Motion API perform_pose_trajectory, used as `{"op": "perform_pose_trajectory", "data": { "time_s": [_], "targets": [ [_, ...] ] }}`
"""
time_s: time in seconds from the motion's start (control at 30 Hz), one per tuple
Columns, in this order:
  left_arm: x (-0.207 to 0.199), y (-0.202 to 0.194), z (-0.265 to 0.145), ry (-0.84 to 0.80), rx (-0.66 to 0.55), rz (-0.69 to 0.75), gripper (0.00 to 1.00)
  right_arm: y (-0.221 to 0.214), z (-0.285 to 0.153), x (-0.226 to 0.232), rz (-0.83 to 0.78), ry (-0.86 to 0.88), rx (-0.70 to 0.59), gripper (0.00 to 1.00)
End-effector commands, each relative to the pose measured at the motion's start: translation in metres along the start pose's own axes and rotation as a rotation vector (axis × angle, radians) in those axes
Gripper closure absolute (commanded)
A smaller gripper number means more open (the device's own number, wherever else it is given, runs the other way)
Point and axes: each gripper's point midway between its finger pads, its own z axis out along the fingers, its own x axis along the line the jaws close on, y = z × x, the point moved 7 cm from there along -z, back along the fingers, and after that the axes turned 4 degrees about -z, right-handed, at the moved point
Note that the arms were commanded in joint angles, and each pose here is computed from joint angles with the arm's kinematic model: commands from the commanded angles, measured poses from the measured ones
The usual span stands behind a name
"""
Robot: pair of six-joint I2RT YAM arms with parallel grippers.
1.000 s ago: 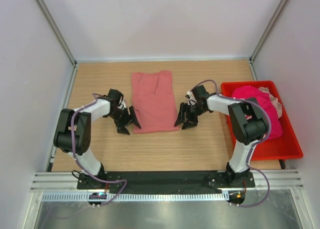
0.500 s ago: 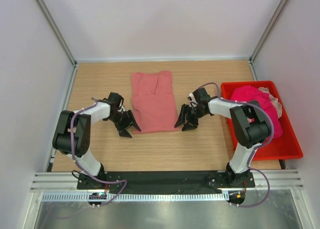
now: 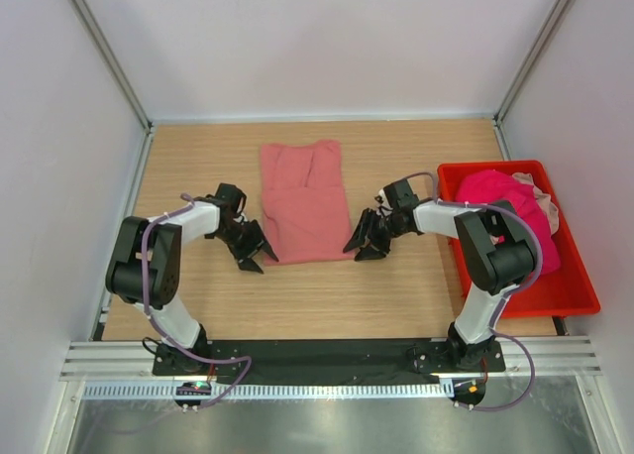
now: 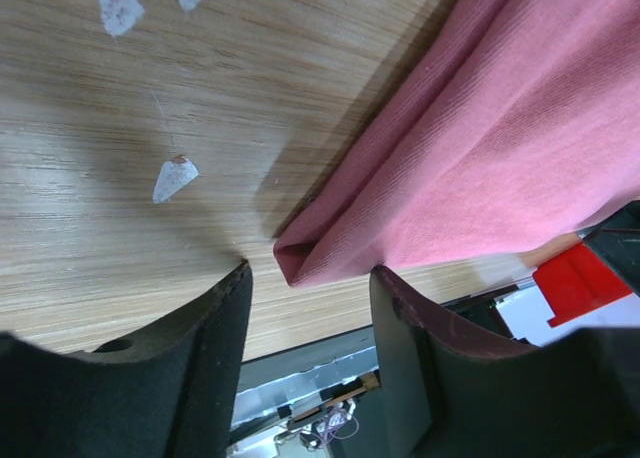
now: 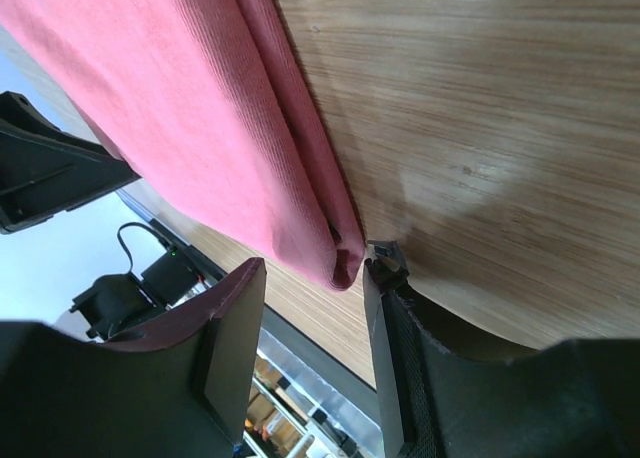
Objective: Fold and stack the t-shirts
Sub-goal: Fold the tshirt
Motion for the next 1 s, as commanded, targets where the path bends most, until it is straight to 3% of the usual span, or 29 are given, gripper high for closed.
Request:
{"op": "perform_pose_trajectory", "data": {
  "time_s": [0.0, 0.4, 0.5, 0.6, 0.63, 0.67, 0.77, 0.97],
  "targets": [
    [0.012, 0.015, 0.02, 0.084, -0.09, 0.01, 0.48, -0.003, 0.015, -0.026, 0.04, -0.123, -0.036, 0.49],
    [0.008, 0.028, 0.028, 0.097, -0.12, 0.022, 0.55, 0.002, 0.025, -0.037, 0.047, -0.159, -0.042, 0.52],
    [0.009, 0.033, 0.03, 0.119, -0.135, 0.032, 0.61, 0.005, 0.025, -0.036, 0.036, -0.164, -0.048, 0.53],
    [0.01, 0.035, 0.034, 0.131, -0.12, 0.046, 0.76, 0.007, 0.027, -0.039, 0.026, -0.175, -0.046, 0.63],
    [0.01, 0.035, 0.035, 0.137, -0.116, 0.053, 0.94, 0.007, 0.028, -0.039, 0.014, -0.176, -0.043, 0.67],
    [0.011, 0.036, 0.035, 0.149, -0.115, 0.059, 1.0, 0.007, 0.029, -0.042, 0.015, -0.182, -0.041, 0.72],
    [0.016, 0.035, 0.033, 0.171, -0.127, 0.09, 1.0, 0.006, 0.031, -0.045, -0.013, -0.189, -0.034, 0.97],
    [0.029, -0.001, 0.023, 0.183, -0.118, 0.133, 1.0, -0.02, 0.015, -0.044, -0.057, -0.197, -0.006, 0.99]
  ]
}}
